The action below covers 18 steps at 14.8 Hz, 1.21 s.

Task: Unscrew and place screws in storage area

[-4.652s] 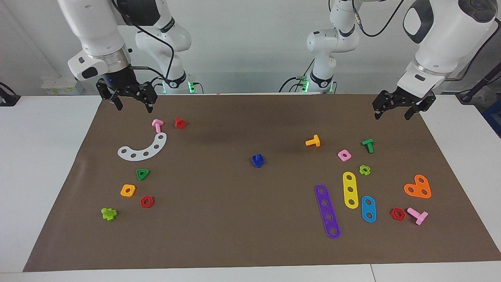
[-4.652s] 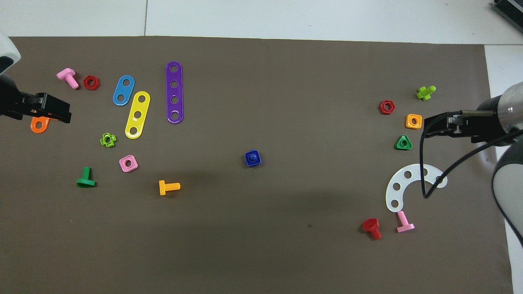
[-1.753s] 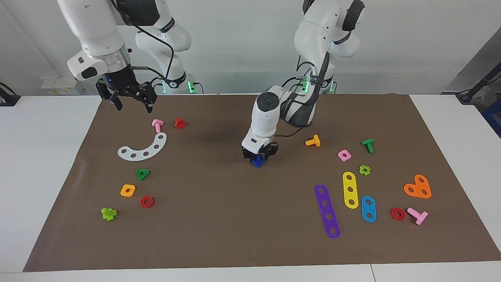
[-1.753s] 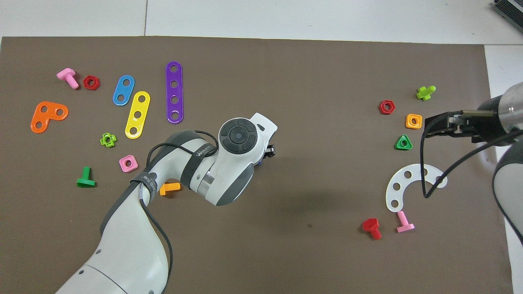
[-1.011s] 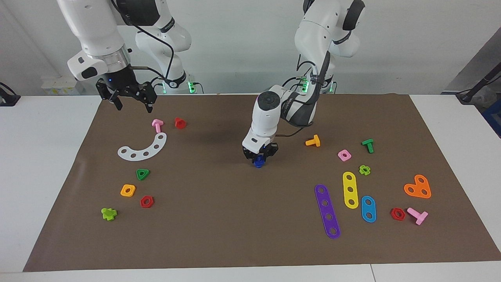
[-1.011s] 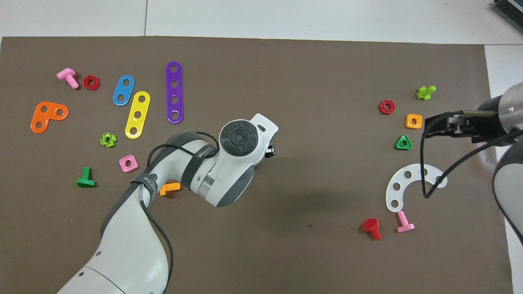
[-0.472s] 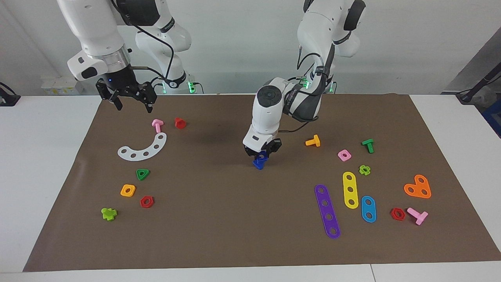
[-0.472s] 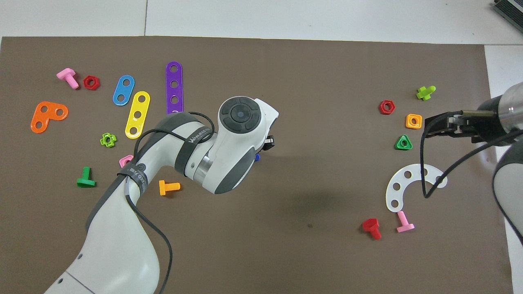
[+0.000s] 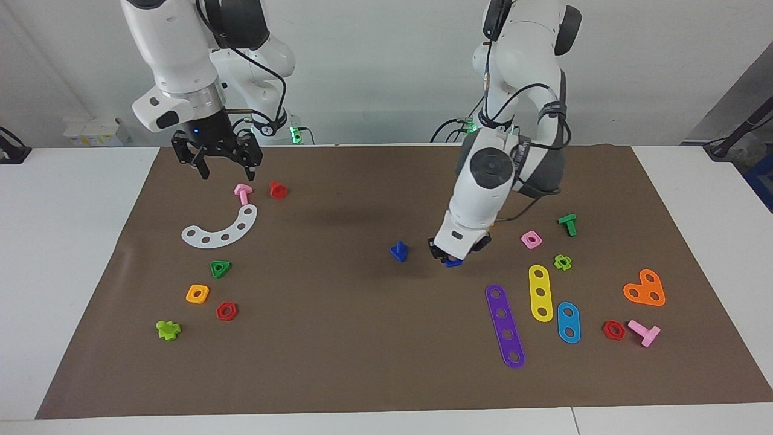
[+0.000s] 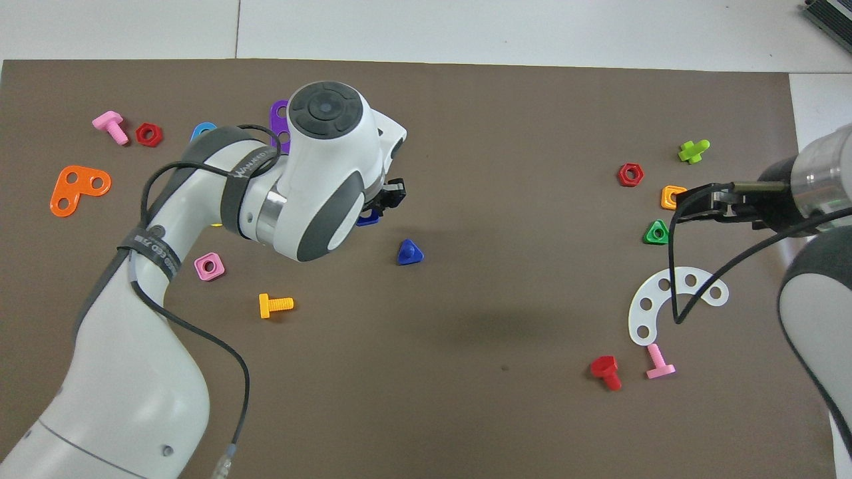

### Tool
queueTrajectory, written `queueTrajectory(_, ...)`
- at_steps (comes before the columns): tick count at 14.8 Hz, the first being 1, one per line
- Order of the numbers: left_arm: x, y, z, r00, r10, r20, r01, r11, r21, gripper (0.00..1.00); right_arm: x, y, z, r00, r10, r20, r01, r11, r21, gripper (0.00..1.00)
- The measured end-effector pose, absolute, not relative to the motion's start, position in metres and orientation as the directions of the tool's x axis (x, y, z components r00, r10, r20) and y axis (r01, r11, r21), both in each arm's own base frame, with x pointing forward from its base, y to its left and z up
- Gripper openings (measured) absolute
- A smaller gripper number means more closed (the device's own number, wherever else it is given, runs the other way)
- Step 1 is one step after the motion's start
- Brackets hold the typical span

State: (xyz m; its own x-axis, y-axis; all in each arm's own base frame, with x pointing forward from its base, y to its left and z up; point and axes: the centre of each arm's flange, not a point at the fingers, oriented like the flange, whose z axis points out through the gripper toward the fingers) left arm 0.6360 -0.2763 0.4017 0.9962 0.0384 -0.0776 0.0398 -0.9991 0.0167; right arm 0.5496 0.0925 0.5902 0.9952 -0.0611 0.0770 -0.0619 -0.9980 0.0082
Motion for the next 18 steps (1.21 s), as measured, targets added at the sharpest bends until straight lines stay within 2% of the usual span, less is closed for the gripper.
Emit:
queueTrajectory(3, 0.656, -0.209, 0.390, 0.989, -0.100, -0.104, -0.097, -0.995, 0.032, 0.46, 0.540, 0.149, 0.556, 0.994, -0.072, 0.086, -0.072, -0.997, -0.005, 0.92)
queueTrajectory(6, 0.654, -0.170, 0.356, 0.970, -0.206, -0.127, -0.202, -0.978, 0.046, 0.46, 0.535, 0.212, 0.524, 0.990, -0.098, 0.105, -0.096, -0.995, -0.029, 0.92)
queueTrajectory(10, 0.622, -0.167, 0.305, 0.967, -0.230, -0.107, -0.226, -0.973, 0.047, 0.46, 0.536, 0.285, 0.464, 0.985, -0.131, 0.110, -0.126, -0.990, -0.055, 0.92)
queueTrajectory(14, 0.613, -0.165, 0.311, 0.963, -0.248, -0.106, -0.246, -0.969, 0.034, 0.49, 0.531, 0.336, 0.411, 0.988, -0.106, 0.109, -0.099, -0.993, -0.067, 0.92)
queueTrajectory(16, 0.614, -0.165, 0.325, 0.961, -0.252, -0.112, -0.250, -0.968, 0.032, 0.66, 0.530, 0.352, 0.395, 0.987, -0.093, 0.128, -0.084, -0.994, -0.073, 0.92)
queueTrajectory(18, 0.618, -0.164, 0.344, 0.959, -0.255, -0.127, -0.253, -0.967, 0.030, 0.89, 0.530, 0.363, 0.383, 0.987, -0.077, 0.144, -0.068, -0.995, -0.069, 0.91)
